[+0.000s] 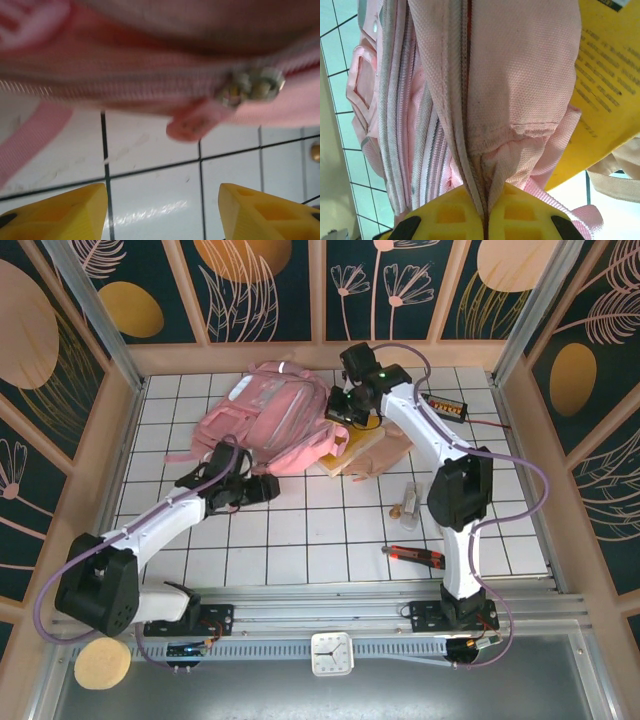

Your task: Pack books, pencil case, and school supplies into a backpack

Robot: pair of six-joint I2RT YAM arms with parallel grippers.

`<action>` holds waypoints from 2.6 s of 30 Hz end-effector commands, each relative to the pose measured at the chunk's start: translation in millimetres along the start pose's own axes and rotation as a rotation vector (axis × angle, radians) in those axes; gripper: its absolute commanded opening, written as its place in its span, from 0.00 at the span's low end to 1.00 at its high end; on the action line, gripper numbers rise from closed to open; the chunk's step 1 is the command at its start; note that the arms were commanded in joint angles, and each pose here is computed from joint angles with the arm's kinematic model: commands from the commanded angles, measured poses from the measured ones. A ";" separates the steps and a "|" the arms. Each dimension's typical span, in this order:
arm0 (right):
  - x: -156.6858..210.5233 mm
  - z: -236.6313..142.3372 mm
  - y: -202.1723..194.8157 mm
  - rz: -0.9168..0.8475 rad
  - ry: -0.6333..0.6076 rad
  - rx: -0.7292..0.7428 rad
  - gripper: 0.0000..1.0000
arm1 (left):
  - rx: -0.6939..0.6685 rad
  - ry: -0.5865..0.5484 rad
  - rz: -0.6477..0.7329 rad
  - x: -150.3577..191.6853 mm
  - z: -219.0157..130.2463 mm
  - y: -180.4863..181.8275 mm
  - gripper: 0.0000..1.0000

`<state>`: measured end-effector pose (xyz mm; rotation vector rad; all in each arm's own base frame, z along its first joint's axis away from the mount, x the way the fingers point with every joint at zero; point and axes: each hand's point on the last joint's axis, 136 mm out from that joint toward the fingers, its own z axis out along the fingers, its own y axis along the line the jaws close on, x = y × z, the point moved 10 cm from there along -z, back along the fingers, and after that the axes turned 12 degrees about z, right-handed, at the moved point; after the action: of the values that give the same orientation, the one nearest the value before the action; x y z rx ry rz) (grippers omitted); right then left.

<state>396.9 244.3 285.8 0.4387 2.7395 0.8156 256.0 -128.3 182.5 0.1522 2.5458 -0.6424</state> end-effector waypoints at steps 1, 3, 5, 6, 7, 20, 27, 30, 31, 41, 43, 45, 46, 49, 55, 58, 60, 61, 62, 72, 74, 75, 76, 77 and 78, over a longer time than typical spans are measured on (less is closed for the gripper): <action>-9.9 -30.7 14.4 -0.021 -0.009 -0.075 0.00 | 0.189 -0.135 0.090 -36.6 -14.0 -17.2 0.59; -10.6 -36.8 18.8 -0.021 -0.006 -0.093 0.00 | 0.229 -0.142 0.107 -44.0 -15.3 -19.5 0.58; -10.9 -41.4 22.2 -0.018 -0.006 -0.110 0.00 | 0.262 -0.150 0.116 -49.6 -16.3 -21.2 0.58; -10.9 -43.6 23.7 -0.015 -0.008 -0.118 0.00 | 0.262 -0.153 0.114 -51.2 -16.1 -20.1 0.58; -11.6 -44.7 24.7 -0.012 -0.009 -0.125 0.00 | 0.265 -0.155 0.110 -52.2 -15.7 -17.9 0.58; -11.5 -57.9 33.4 0.006 -0.018 -0.168 0.00 | 0.243 -0.136 0.115 -61.8 -6.3 -10.9 0.38; -10.8 -61.2 34.8 0.008 -0.030 -0.172 0.00 | 0.145 -0.107 0.121 -60.0 -4.3 -3.7 0.12; -11.0 -63.0 35.7 0.009 -0.036 -0.175 0.00 | 0.078 -0.069 0.123 -55.3 -3.0 2.2 0.00; -11.0 -63.8 36.1 0.008 -0.039 -0.176 0.00 | 0.064 -0.083 0.137 -62.4 -8.0 -0.6 0.00; -25.0 -78.7 32.5 0.019 -0.093 -0.188 0.00 | -0.286 0.084 0.132 -42.0 -17.3 33.2 0.00; -28.6 -83.3 29.9 0.022 -0.104 -0.184 0.00 | -0.322 0.097 0.113 -40.2 -17.3 40.7 0.00; -31.4 -87.9 26.8 0.026 -0.115 -0.179 0.00 | -0.366 0.115 0.088 -40.1 -18.2 51.8 0.00; -32.2 -88.9 25.5 0.026 -0.118 -0.176 0.00 | -0.388 0.122 0.076 -39.3 -19.4 57.7 0.00; -33.6 -93.1 23.3 0.027 -0.124 -0.174 0.00 | -0.437 0.152 0.043 -35.1 -21.1 77.2 0.00; -29.7 -90.7 27.3 0.027 -0.100 -0.197 0.00 | -0.473 0.216 0.018 -26.1 -11.0 99.5 0.00; -21.9 -84.1 34.2 0.025 -0.077 -0.234 0.00 | -0.437 0.175 0.012 -33.3 -17.7 92.8 0.00; -11.2 -74.5 42.9 0.018 -0.046 -0.279 0.00 | -0.436 0.129 0.015 -42.5 -30.6 85.8 0.19; -5.9 -67.7 45.5 0.019 -0.027 -0.294 0.00 | -0.440 0.103 0.017 -47.1 -38.2 82.2 0.31; 1.2 -59.8 49.6 0.018 -0.004 -0.313 0.00 | -0.457 0.067 0.021 -53.2 -48.5 78.3 0.45; 94.9 17.7 69.9 -0.007 0.258 -0.349 0.00 | -0.484 -0.236 0.082 -83.3 -129.0 42.3 0.84; 111.2 29.3 68.2 -0.025 0.300 -0.332 0.00 | -0.457 -0.233 0.105 -82.3 -126.2 41.5 0.85; 117.2 33.5 65.2 -0.036 0.310 -0.314 0.05 | -0.449 -0.222 0.117 -80.8 -123.5 42.2 0.85; 120.8 35.0 61.1 -0.039 0.311 -0.288 0.18 | -0.441 -0.211 0.129 -79.9 -120.8 42.7 0.84; 123.2 33.3 55.4 -0.043 0.301 -0.261 0.32 | -0.428 -0.195 0.145 -78.6 -117.9 42.8 0.84; 124.5 27.6 50.0 -0.049 0.284 -0.247 0.42 | -0.406 -0.182 0.161 -78.1 -115.1 42.1 0.84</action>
<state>315.0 349.8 233.6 0.3238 2.9211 1.1347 280.1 -31.9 305.7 0.0503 2.3486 -0.0307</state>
